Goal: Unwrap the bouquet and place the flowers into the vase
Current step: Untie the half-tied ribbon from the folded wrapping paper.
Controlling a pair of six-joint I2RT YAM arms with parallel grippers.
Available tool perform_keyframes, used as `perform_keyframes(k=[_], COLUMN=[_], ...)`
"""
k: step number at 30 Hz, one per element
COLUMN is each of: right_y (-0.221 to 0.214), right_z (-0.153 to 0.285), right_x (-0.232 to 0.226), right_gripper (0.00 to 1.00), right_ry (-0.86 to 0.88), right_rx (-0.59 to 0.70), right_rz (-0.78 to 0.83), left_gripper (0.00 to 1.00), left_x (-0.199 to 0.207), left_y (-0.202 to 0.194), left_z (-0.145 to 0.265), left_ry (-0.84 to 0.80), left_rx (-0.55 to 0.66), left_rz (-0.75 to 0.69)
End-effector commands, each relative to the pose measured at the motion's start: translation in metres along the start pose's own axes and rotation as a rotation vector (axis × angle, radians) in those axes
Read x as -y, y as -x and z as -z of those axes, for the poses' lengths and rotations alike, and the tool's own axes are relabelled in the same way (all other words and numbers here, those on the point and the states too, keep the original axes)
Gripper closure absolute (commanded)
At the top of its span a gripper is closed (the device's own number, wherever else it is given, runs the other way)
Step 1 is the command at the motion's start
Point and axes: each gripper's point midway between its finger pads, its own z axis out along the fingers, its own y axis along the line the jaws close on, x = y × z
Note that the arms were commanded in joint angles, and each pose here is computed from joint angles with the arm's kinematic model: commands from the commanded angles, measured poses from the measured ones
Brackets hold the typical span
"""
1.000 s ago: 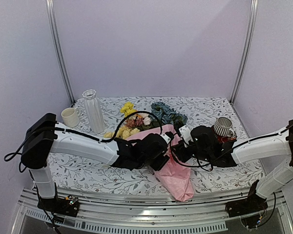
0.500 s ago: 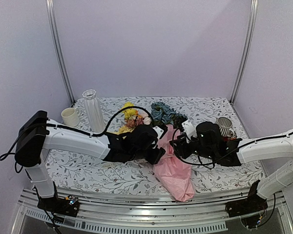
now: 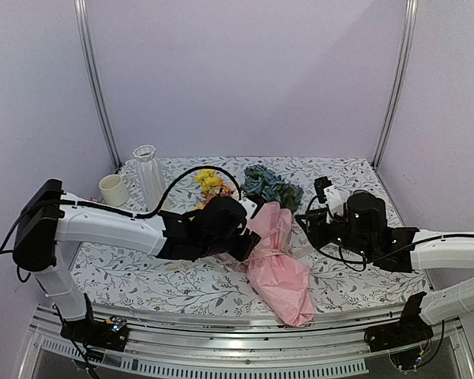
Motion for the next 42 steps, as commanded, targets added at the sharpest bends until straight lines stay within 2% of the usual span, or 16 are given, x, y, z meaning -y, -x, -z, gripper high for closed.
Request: perform_keyframes(k=[1, 8, 9, 10, 11, 12, 19, 26, 28, 31, 34, 42], right_y=[-0.007, -0.032, -0.038, -0.042, -0.046, -0.050, -0.053, -0.045, -0.049, -0.057, -0.062, -0.071], right_z=[0.009, -0.002, -0.004, -0.006, -0.008, -0.010, -0.023, -0.017, -0.017, -0.019, -0.020, -0.027], right_x=[0.017, 0.017, 0.017, 0.017, 0.018, 0.020, 0.026, 0.024, 0.025, 0.026, 0.025, 0.012], right_gripper=[0.69, 0.67, 0.59, 0.39, 0.07, 0.00, 0.01, 0.00, 0.08, 0.28, 0.40, 0.53], right_ry=[-0.027, 0.025, 0.027, 0.029, 0.023, 0.015, -0.043, -0.004, -0.014, -0.034, -0.036, 0.017], right_rx=[-0.017, -0.167, -0.198, -0.220, -0.242, -0.262, -0.315, -0.224, -0.250, -0.288, -0.309, -0.358], right_rz=[-0.082, -0.176, -0.182, -0.195, -0.205, -0.223, -0.299, -0.307, -0.320, -0.351, -0.386, -0.480], left_gripper=[0.52, 0.52, 0.52, 0.52, 0.52, 0.52, 0.49, 0.42, 0.42, 0.46, 0.48, 0.48], left_x=[-0.026, -0.018, -0.015, -0.011, -0.005, 0.000, 0.012, 0.023, 0.023, 0.019, 0.018, 0.018], left_y=[0.007, 0.014, 0.015, 0.016, 0.017, 0.017, 0.017, 0.014, 0.013, 0.012, 0.012, 0.007], left_z=[0.011, 0.016, 0.016, 0.015, 0.015, 0.013, 0.006, 0.005, 0.003, -0.002, -0.006, -0.008], left_ry=[0.074, 0.017, -0.003, -0.022, -0.052, -0.075, -0.118, -0.185, -0.182, -0.147, -0.131, -0.127], left_rx=[0.021, 0.045, 0.047, 0.049, 0.049, 0.049, 0.032, 0.040, 0.030, 0.014, 0.000, -0.011], left_rz=[0.038, 0.009, 0.007, 0.002, -0.006, -0.014, -0.027, -0.034, -0.036, -0.041, -0.047, -0.049])
